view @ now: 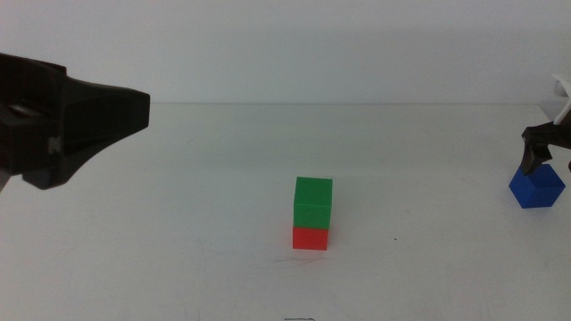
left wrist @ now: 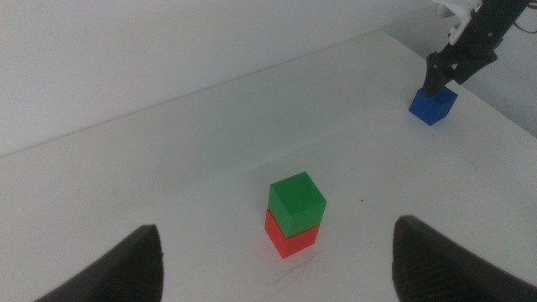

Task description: Stack red cubes first, then green, then blue cubes in a specific spot.

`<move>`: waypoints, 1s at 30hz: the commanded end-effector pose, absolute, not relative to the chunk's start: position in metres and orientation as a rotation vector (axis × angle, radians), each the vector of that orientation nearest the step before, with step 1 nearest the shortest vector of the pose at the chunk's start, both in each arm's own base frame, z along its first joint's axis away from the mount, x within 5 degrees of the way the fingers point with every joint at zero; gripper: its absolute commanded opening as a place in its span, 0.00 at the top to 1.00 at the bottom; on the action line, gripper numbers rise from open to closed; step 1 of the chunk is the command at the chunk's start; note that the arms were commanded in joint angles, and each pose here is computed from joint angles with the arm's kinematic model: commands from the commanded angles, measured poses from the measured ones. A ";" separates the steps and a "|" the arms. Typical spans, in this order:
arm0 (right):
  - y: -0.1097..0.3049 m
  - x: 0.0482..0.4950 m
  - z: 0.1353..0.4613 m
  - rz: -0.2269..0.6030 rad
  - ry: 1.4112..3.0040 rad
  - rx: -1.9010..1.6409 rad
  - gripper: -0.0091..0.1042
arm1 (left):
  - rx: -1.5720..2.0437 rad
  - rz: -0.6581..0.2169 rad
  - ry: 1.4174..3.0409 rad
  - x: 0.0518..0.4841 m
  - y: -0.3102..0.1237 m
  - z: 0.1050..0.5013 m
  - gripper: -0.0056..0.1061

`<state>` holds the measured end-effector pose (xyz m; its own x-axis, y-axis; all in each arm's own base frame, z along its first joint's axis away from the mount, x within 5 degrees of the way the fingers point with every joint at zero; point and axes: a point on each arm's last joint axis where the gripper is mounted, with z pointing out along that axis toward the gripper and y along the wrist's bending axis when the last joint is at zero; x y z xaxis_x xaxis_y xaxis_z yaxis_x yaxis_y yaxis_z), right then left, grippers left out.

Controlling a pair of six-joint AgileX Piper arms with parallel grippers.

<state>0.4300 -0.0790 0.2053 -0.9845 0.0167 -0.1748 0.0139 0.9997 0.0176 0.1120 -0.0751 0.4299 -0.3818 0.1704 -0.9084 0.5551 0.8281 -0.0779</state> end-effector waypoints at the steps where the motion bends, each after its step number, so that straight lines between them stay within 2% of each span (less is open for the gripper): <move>1: -0.082 0.431 0.237 -0.025 2.857 0.006 0.28 | 0.511 -0.483 1.858 0.112 -0.075 0.444 0.11; 13: -0.083 0.438 0.213 -0.023 2.898 -0.002 0.28 | 0.511 -0.483 1.858 0.112 -0.075 0.444 0.11; 16: -0.083 0.439 0.208 -0.021 2.908 -0.004 0.31 | 0.511 -0.483 1.858 0.112 -0.075 0.444 0.11; 19: -0.083 0.439 0.205 -0.009 2.918 -0.002 0.44 | 0.510 -0.483 1.858 0.112 -0.075 0.444 0.11; 22: -0.082 0.438 0.207 0.000 2.926 0.012 0.69 | 0.510 -0.483 1.858 0.112 -0.075 0.444 0.11; 24: -0.080 0.435 0.214 0.018 2.929 0.020 0.90 | 0.510 -0.483 1.858 0.112 -0.075 0.444 0.11; 25: -0.079 0.433 0.220 0.027 2.923 0.019 0.93 | 0.510 -0.483 1.858 0.112 -0.075 0.444 0.11; 30: -0.070 0.411 0.262 0.102 2.889 0.081 0.93 | 0.510 -0.483 1.858 0.112 -0.075 0.444 0.11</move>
